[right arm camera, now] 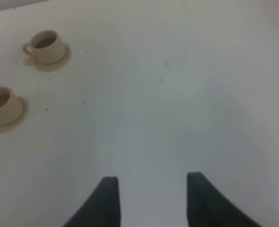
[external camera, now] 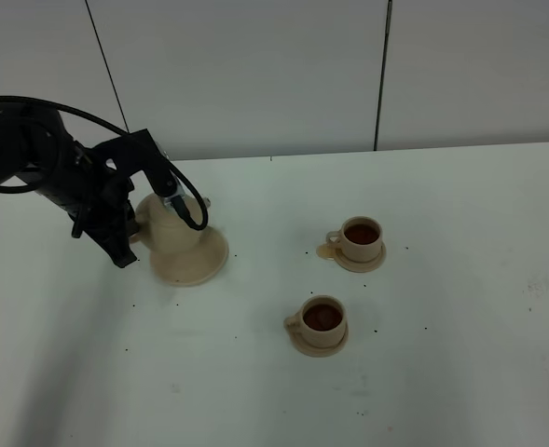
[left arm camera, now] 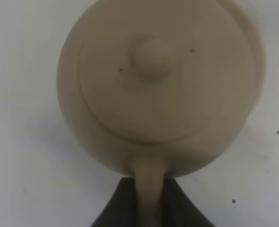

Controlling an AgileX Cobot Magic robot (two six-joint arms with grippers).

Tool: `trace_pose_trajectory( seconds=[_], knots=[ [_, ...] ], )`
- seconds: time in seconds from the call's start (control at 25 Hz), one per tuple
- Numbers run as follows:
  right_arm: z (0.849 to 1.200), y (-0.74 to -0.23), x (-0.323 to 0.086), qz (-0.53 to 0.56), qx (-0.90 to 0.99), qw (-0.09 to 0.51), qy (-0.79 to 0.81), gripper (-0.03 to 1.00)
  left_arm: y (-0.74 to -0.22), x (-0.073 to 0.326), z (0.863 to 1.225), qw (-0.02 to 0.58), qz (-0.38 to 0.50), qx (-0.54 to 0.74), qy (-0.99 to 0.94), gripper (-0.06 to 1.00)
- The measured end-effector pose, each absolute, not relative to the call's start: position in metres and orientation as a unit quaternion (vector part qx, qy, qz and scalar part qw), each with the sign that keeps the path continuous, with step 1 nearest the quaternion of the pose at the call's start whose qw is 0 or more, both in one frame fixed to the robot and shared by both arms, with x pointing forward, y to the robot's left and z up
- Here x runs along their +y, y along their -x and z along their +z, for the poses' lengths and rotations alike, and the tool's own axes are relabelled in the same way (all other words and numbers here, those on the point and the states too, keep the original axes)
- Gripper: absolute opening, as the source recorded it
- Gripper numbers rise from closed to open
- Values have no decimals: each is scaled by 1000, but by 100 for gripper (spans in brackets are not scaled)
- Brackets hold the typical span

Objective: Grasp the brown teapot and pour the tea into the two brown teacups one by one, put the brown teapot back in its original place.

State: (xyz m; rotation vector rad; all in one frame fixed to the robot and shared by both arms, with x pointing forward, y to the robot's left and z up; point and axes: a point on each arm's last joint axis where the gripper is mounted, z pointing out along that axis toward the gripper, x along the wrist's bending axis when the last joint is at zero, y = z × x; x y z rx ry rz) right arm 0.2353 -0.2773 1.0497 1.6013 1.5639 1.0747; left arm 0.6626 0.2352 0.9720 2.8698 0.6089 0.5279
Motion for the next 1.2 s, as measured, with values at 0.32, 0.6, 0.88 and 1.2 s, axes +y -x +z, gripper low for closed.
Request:
trace_pose_trajectory(
  seconds=[0.32, 0.6, 0.88, 1.2],
  knots=[
    [1050, -235, -277, 410, 596, 323, -610, 32, -668, 231, 947, 95, 154, 214, -960, 17],
    [1050, -235, -277, 410, 596, 323, -610, 32, -669, 230, 948, 105, 158, 219, -957, 17],
    [1050, -235, -277, 410, 596, 323, -610, 32, -667, 231, 947, 95, 149, 215, -961, 17],
    [1050, -235, -277, 410, 596, 323, -610, 32, -667, 231, 947, 91, 147, 212, -962, 17]
  ],
)
